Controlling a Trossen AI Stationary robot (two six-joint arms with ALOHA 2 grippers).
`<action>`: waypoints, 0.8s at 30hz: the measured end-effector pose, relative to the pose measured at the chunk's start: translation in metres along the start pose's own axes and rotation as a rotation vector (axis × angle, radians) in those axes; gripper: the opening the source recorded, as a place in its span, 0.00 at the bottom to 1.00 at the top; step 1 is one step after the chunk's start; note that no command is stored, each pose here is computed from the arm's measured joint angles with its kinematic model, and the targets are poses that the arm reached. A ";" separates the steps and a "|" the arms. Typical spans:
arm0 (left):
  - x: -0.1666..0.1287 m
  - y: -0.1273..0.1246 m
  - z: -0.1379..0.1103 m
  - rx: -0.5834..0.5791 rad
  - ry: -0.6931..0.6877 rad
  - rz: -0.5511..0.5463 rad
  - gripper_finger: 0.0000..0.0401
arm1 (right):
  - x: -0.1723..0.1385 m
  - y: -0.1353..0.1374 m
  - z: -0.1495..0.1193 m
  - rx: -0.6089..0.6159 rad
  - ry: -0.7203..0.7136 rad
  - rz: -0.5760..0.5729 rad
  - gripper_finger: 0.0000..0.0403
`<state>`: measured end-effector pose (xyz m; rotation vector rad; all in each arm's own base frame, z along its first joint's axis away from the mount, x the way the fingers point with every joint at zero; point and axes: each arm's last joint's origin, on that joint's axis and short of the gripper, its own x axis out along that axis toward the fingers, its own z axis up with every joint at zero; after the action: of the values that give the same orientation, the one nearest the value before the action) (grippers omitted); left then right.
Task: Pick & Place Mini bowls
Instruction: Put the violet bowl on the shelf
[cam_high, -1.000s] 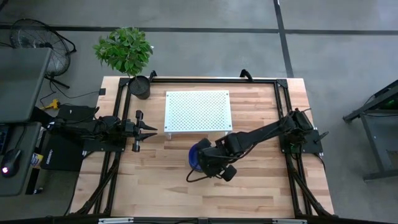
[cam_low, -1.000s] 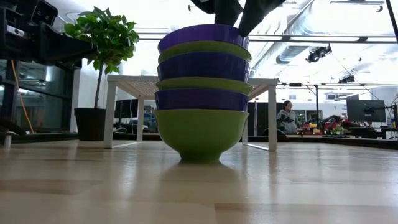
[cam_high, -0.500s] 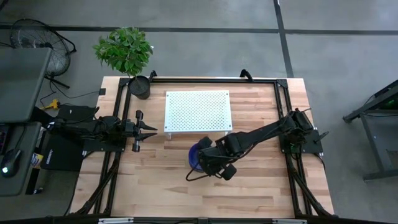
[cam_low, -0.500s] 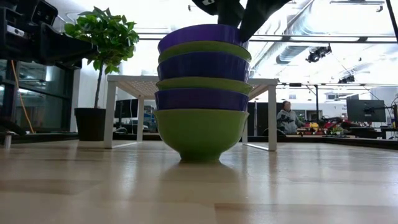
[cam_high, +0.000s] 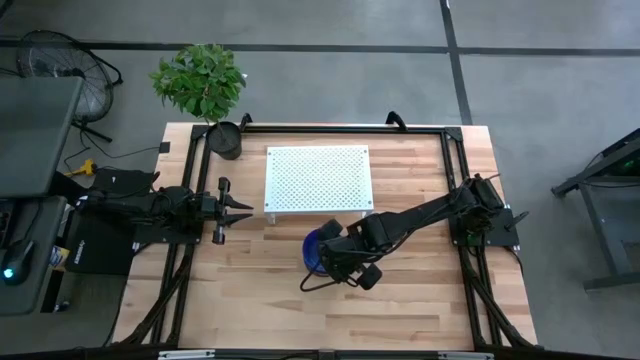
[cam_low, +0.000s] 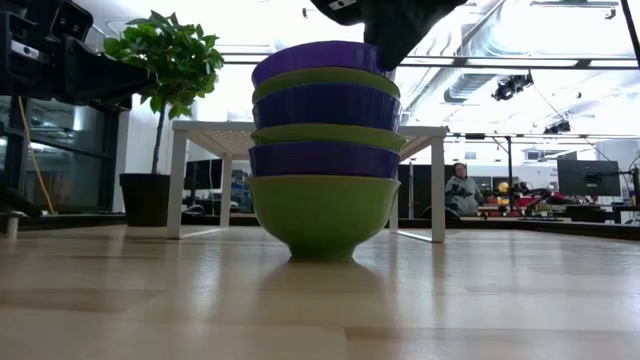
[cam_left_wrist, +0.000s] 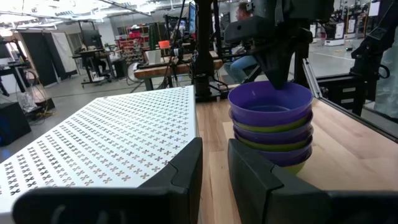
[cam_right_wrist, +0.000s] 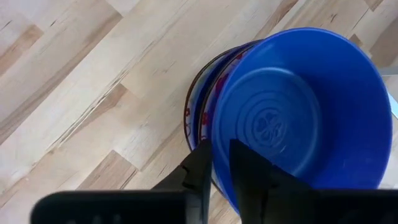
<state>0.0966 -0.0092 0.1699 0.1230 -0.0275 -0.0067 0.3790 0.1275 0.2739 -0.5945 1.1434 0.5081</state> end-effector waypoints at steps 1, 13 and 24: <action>0.000 0.000 0.000 0.000 0.000 0.000 0.18 | 0.000 0.000 0.000 0.000 0.001 0.000 0.09; 0.000 0.000 0.000 0.000 0.000 0.000 0.18 | 0.000 0.000 -0.001 0.000 0.010 0.002 0.01; 0.000 0.000 0.000 0.000 0.000 0.000 0.18 | -0.005 0.001 -0.001 0.000 0.023 -0.020 0.00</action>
<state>0.0966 -0.0092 0.1699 0.1230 -0.0275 -0.0067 0.3764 0.1271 0.2779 -0.6129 1.1586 0.4855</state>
